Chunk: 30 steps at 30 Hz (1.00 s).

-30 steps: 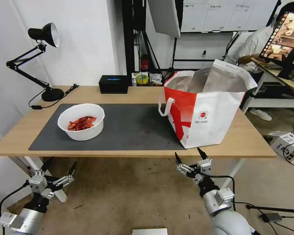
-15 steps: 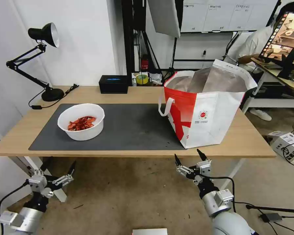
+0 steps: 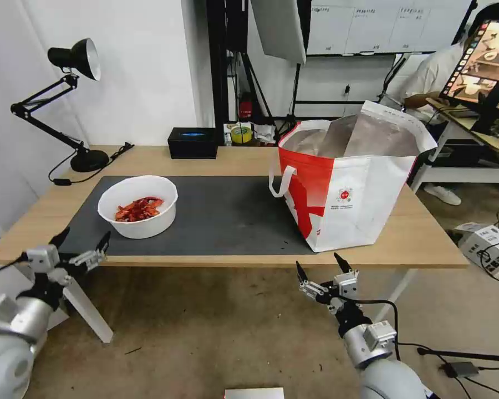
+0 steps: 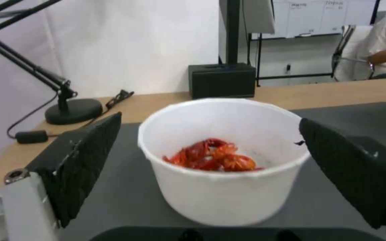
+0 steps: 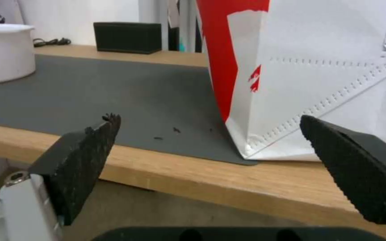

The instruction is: Pick up the trash from the table and place it into the takeout bag.

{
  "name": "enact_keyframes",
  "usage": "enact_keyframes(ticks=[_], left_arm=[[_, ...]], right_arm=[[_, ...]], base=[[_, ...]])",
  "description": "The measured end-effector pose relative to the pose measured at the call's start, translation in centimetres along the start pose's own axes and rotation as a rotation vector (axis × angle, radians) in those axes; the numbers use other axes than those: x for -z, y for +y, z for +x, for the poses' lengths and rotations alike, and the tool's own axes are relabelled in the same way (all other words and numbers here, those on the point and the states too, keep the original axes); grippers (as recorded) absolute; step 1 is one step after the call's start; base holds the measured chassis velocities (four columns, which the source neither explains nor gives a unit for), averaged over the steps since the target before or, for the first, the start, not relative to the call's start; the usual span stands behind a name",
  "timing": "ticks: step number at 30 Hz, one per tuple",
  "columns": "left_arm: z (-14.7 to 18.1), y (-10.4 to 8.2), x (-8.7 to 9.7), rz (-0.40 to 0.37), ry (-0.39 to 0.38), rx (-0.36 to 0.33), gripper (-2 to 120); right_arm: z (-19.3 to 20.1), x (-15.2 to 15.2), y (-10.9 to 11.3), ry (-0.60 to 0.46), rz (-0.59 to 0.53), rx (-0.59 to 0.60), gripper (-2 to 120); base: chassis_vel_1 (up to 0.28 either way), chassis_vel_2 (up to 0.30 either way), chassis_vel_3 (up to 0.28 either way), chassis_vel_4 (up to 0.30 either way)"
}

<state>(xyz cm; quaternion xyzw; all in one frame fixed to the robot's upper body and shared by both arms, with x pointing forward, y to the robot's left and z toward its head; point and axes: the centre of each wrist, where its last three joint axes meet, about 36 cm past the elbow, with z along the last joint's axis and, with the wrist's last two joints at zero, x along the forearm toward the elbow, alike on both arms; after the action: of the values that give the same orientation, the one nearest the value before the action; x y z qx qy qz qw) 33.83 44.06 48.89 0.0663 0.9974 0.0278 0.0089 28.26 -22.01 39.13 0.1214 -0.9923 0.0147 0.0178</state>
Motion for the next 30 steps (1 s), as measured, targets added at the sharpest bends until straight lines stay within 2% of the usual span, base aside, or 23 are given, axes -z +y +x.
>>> enact_keyframes(ticks=[9,12,18,20,24,27,30], left_arm=[[-3.5,2.1,3.0,0.055,0.066,-0.006,100],[-5.5,3.2,4.4,0.096,0.135,-0.008,100],[-8.2,4.2,5.8,0.139,0.220,-0.007,100],[-10.3,5.0,6.8,0.161,0.273,-0.016,100],[-11.7,5.5,7.2,0.167,0.316,0.001,100],[-13.6,6.4,7.5,0.199,0.368,0.018,100],[-13.9,6.5,7.7,0.204,0.381,0.015,100]], right_arm=[[0.0,0.0,0.0,0.000,-0.001,0.000,100],[0.0,0.0,0.0,0.000,-0.001,0.000,100],[0.0,0.0,0.0,-0.001,-0.001,0.000,100],[0.0,0.0,0.0,-0.001,-0.001,0.000,100],[0.0,0.0,0.0,-0.001,-0.001,0.000,100],[0.0,0.0,0.0,-0.001,-0.001,0.000,100],[0.0,0.0,0.0,-0.001,-0.001,0.000,100]], base=[[0.000,0.000,0.000,0.000],[0.000,0.000,0.000,0.000],[0.000,0.000,0.000,0.000],[0.000,0.000,0.000,0.000],[0.000,0.000,0.000,0.000],[0.000,0.000,0.000,0.000],[0.000,0.000,0.000,0.000]])
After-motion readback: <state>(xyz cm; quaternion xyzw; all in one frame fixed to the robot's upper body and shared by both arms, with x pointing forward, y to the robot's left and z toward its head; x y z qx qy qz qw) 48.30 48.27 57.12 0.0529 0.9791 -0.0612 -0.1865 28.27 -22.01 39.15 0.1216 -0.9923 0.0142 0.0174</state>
